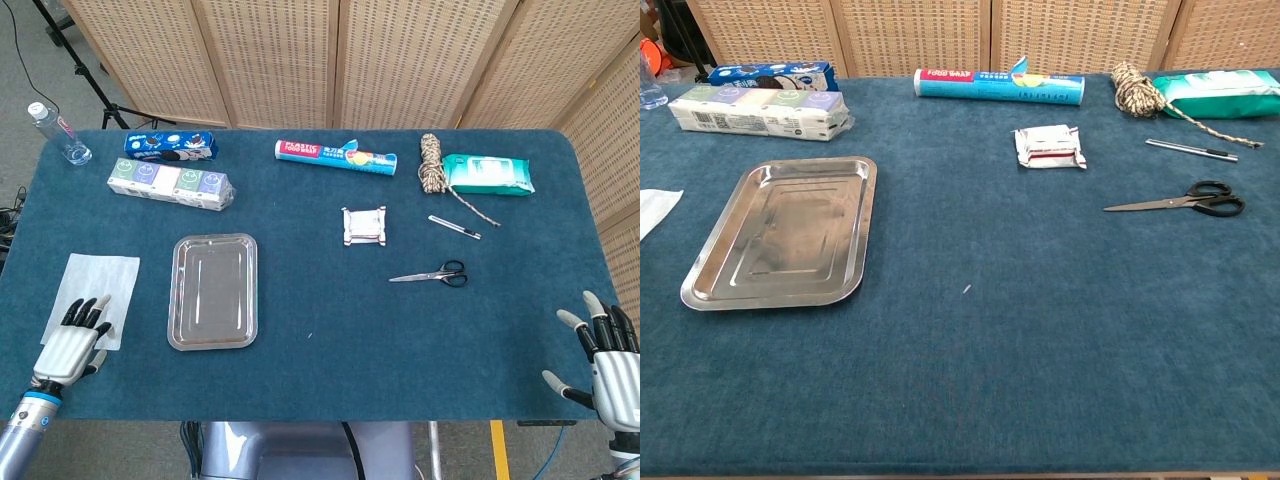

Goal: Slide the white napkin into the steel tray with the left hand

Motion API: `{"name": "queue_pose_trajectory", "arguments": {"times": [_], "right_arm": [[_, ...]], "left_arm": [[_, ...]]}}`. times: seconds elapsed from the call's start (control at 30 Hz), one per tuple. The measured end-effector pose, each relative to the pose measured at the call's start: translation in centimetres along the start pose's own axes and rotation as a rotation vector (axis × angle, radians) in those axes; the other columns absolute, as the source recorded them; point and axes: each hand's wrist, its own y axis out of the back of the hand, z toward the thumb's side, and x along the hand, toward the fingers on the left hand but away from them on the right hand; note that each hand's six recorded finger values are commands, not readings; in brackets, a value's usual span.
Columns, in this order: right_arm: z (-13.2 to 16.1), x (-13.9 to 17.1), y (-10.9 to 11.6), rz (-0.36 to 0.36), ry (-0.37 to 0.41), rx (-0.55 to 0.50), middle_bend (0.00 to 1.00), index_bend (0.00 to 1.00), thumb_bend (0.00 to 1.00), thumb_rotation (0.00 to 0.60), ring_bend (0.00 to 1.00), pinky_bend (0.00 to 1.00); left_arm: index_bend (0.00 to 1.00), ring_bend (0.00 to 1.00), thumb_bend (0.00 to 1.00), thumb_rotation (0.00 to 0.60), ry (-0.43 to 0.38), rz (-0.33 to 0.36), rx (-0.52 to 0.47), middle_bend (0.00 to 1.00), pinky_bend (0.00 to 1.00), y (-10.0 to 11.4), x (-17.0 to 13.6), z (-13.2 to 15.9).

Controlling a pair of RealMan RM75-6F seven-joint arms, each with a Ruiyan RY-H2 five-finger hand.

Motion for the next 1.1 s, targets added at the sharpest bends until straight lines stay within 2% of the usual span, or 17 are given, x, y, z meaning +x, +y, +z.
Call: {"name": "queue_pose_trajectory", "arguments": {"times": [0.57, 0.9, 1.1], "right_arm": [[0.02, 0.04, 0.06, -0.002, 0.001, -0.003, 0.00, 0.21, 0.05, 0.600, 0.00, 0.00], [0.08, 0.06, 0.05, -0.002, 0.004, -0.002, 0.00, 0.21, 0.05, 0.600, 0.00, 0.00], [0.11, 0.07, 0.04, -0.002, 0.004, -0.002, 0.00, 0.21, 0.05, 0.600, 0.00, 0.00]], "left_arm": [[0.48, 0.00, 0.39, 0.600, -0.003, -0.011, 0.022, 0.00, 0.00, -0.51, 0.03, 0.21], [0.69, 0.00, 0.41, 0.600, 0.002, 0.019, 0.003, 0.00, 0.00, -0.03, 0.18, 0.33], [0.74, 0.00, 0.42, 0.600, 0.003, 0.027, 0.000, 0.00, 0.00, 0.11, 0.22, 0.36]]}}
